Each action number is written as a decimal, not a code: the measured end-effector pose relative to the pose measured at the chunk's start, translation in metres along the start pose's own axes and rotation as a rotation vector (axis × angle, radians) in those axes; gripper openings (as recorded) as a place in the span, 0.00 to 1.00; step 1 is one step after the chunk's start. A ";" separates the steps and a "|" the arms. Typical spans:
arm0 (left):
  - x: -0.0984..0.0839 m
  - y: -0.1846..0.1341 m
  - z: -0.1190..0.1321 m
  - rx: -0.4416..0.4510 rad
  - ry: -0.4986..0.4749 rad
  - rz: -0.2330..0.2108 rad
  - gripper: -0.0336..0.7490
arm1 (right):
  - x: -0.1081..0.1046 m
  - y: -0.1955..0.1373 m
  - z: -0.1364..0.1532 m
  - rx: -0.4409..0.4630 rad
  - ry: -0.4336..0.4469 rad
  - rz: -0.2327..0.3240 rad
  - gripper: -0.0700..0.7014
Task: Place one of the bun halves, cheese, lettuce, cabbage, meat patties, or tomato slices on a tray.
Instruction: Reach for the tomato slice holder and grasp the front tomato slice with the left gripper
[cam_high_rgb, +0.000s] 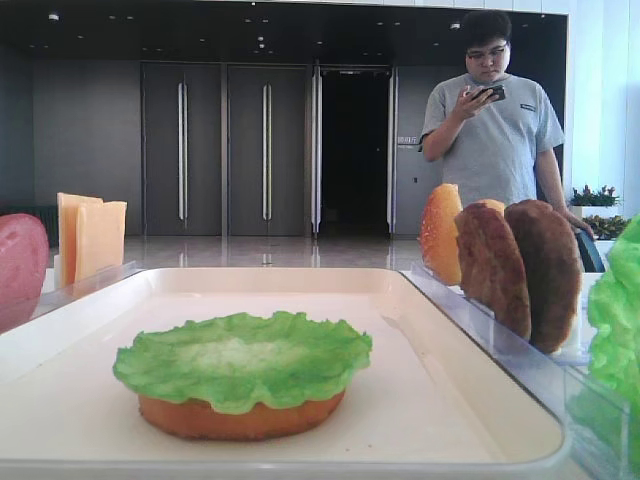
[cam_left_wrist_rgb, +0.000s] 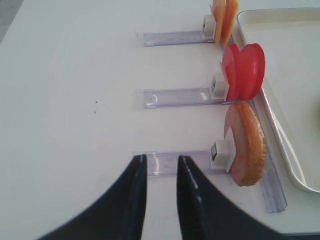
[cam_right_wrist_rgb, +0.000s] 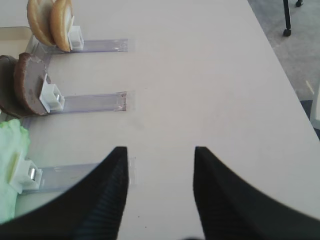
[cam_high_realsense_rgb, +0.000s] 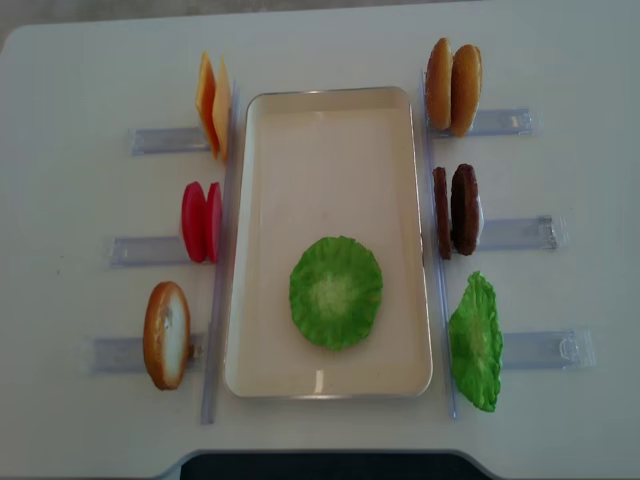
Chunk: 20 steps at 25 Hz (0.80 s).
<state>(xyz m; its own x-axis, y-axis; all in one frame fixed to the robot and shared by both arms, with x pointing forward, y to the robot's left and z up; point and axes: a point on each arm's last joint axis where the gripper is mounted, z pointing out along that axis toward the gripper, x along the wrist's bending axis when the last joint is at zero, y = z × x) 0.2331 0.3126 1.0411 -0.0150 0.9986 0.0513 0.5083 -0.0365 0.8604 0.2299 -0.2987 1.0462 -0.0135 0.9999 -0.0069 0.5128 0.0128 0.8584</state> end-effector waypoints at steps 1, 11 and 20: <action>0.000 0.000 0.000 0.000 0.000 0.000 0.24 | 0.000 0.000 0.000 0.000 0.000 0.000 0.51; 0.000 0.000 0.000 0.000 0.000 0.000 0.24 | 0.000 0.000 0.000 0.000 0.000 -0.001 0.51; 0.000 0.000 0.000 0.000 0.000 0.000 0.24 | 0.000 0.000 0.000 0.001 0.000 -0.001 0.51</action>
<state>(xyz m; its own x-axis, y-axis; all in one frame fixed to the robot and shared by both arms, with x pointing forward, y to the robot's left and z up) 0.2331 0.3126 1.0411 -0.0150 0.9986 0.0513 0.5083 -0.0365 0.8604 0.2298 -0.2987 1.0461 -0.0139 0.9999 -0.0076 0.5136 0.0137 0.8579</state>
